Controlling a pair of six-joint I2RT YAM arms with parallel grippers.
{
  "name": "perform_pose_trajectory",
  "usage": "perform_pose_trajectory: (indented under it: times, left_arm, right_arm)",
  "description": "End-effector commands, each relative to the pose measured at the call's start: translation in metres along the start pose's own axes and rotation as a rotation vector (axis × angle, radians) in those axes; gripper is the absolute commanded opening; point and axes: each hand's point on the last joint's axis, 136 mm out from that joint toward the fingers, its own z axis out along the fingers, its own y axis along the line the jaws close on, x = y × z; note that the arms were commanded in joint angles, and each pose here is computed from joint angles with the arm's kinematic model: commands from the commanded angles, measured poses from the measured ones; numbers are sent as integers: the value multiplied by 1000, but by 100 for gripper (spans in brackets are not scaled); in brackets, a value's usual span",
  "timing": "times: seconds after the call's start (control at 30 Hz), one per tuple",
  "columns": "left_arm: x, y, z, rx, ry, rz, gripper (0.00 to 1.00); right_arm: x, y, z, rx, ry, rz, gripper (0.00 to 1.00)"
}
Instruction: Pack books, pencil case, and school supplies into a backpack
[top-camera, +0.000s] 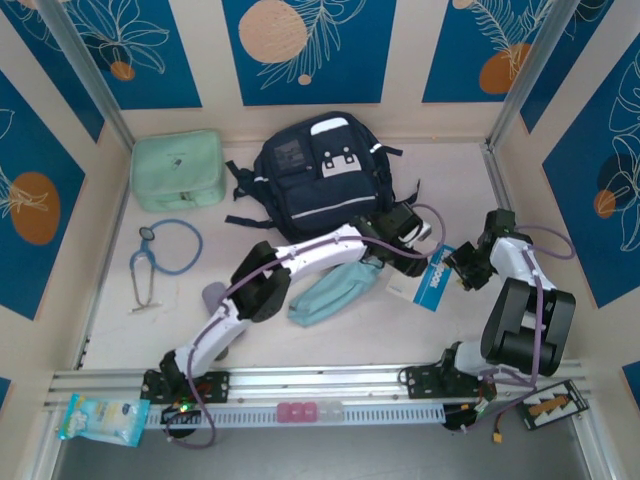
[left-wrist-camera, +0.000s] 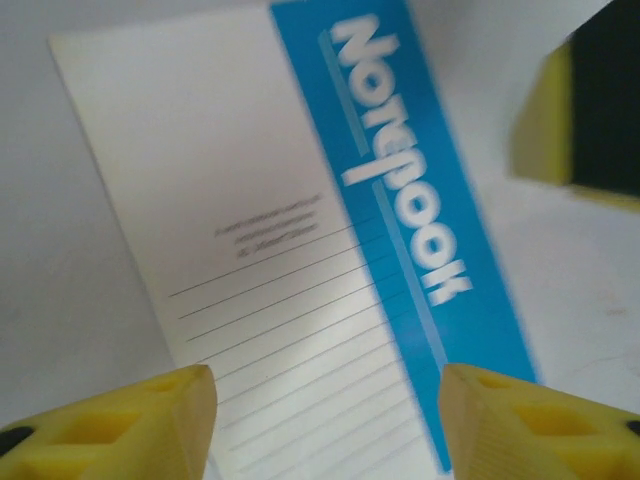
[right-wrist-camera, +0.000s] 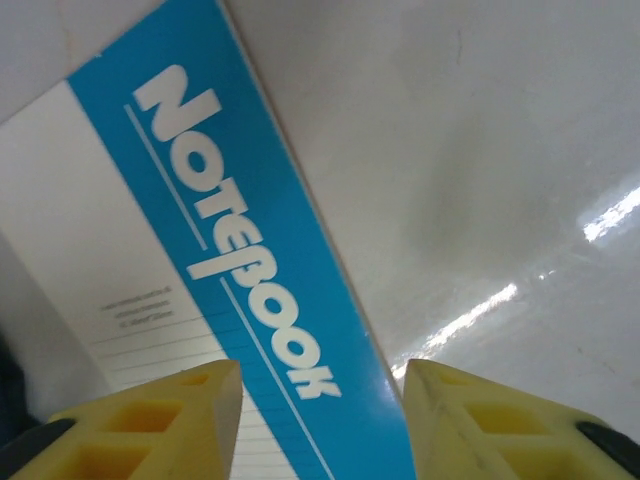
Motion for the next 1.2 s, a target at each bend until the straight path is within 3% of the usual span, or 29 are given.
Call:
perform_pose_trajectory:
  times: [0.0, 0.13, 0.53, 1.17]
  left_arm:
    - [3, 21, 5, -76, 27, -11, 56]
    - [11, 32, 16, -124, 50, -4, 50]
    - [44, 34, 42, -200, 157, 148, 41]
    - [70, 40, 58, -205, 245, 152, 31]
  right_arm:
    - [9, -4, 12, -4, 57, -12, 43]
    - [14, -4, 23, 0, 96, -11, 38]
    - [29, -2, 34, 31, 140, -43, 39]
    - [36, 23, 23, -69, 167, -56, 39]
